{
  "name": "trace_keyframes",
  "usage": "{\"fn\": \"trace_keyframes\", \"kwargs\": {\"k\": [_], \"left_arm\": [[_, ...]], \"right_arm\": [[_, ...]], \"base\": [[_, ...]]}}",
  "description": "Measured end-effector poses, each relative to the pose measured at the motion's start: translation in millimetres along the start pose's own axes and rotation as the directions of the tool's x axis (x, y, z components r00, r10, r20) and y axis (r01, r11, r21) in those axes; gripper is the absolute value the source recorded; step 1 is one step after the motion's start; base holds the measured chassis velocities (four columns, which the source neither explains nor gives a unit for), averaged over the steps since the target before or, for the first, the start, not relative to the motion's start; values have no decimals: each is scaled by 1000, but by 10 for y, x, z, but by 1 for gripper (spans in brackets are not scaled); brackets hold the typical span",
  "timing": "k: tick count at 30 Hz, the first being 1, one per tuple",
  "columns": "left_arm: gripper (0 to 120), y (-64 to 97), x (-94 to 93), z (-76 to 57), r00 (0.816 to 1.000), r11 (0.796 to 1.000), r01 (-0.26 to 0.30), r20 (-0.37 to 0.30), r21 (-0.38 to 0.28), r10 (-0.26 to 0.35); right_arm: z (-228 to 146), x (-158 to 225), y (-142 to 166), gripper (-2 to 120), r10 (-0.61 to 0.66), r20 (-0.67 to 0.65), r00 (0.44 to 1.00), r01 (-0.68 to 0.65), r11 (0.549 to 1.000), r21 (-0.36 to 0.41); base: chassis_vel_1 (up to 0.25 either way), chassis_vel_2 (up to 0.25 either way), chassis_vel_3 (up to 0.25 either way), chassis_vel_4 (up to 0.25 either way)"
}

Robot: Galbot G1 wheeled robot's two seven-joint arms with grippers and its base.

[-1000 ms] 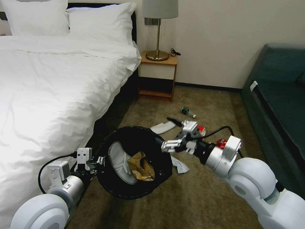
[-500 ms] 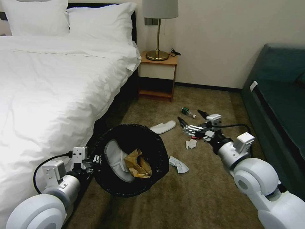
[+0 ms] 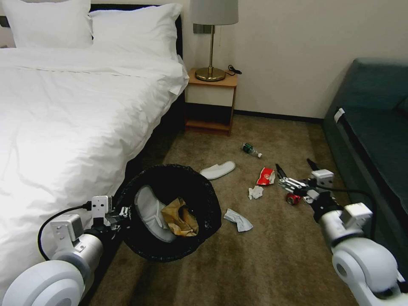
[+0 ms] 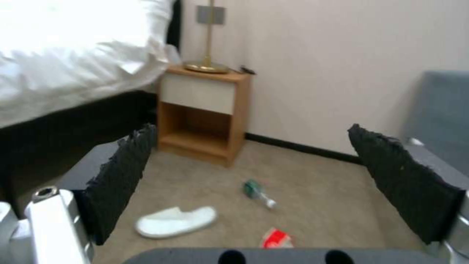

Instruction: Pick up the trash bin, then pick up the garbage on the floor and place it into the trash bin.

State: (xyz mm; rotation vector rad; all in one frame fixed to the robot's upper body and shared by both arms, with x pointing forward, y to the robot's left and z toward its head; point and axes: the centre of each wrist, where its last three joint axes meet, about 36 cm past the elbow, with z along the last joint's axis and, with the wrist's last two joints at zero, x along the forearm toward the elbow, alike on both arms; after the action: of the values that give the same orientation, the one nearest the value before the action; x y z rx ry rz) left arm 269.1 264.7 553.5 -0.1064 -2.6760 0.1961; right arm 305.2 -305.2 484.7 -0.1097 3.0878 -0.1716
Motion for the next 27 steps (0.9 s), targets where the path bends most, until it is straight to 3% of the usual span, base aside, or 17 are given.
{"fn": "trace_keyframes", "kwargs": {"k": [10, 27], "left_arm": [[2, 1, 1, -1, 1000, 1000, 7, 4, -4, -7], [2, 15, 2, -24, 1000, 1000, 6, 12, -6, -6]], "right_arm": [[115, 284, -3, 100, 95, -26, 995, -96, 995, -40], [86, 149, 117, 100, 73, -30, 997, -75, 993, -87]], "base": [[0, 0, 0, 0], [-25, 21, 23, -23]]}}
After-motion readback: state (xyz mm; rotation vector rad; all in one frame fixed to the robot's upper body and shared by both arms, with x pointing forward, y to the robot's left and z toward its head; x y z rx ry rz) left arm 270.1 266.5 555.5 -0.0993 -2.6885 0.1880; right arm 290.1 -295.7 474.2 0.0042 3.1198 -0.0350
